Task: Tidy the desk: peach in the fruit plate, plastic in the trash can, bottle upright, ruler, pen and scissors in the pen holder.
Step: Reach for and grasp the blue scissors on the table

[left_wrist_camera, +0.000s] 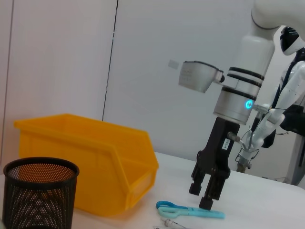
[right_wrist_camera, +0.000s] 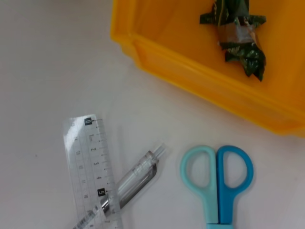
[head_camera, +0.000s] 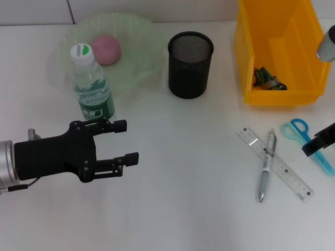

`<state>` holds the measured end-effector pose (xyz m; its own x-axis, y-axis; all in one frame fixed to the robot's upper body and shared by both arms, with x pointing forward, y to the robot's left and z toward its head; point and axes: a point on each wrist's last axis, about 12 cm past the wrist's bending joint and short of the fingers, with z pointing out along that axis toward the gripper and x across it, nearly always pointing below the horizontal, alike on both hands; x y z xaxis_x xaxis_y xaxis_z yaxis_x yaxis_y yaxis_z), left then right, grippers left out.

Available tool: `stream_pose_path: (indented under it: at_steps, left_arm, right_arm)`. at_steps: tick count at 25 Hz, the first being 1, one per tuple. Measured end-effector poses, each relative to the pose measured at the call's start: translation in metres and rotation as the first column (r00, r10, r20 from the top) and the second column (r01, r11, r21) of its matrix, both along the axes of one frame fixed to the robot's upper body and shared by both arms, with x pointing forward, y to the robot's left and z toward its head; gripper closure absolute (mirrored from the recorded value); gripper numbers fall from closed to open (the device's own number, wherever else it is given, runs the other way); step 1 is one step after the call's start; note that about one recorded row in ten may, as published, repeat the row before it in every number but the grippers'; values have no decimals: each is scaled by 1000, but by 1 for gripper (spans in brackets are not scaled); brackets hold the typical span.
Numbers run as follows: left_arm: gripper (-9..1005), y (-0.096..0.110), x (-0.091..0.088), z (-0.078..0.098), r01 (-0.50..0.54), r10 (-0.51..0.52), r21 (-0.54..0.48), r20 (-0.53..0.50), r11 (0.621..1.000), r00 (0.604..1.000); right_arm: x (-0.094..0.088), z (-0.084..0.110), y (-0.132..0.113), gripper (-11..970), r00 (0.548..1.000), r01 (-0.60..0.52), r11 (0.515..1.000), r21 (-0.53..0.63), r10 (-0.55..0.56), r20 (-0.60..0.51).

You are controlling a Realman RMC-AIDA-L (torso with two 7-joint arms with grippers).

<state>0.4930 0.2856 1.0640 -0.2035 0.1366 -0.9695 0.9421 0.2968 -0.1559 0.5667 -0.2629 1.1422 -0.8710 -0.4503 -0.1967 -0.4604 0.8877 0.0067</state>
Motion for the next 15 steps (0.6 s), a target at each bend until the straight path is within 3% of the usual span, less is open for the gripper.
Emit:
stream_pose_path:
  at_steps: [6, 13, 15]
  left_arm:
    - [212, -2, 1, -1, -6, 6, 1, -1, 1000, 1000]
    - [212, -3, 1, -2, -9, 9, 0, -4, 1000, 1000]
    - [212, -4, 1, -3, -11, 11, 1, -5, 1000, 1000]
  right_arm:
    - [4, -13, 5, 331, 1000, -13, 1000, -18, 14, 7]
    - [7, -15, 6, 377, 1000, -5, 1000, -17, 5, 22]
    - [7, -17, 6, 488, 1000, -4, 1000, -17, 4, 17]
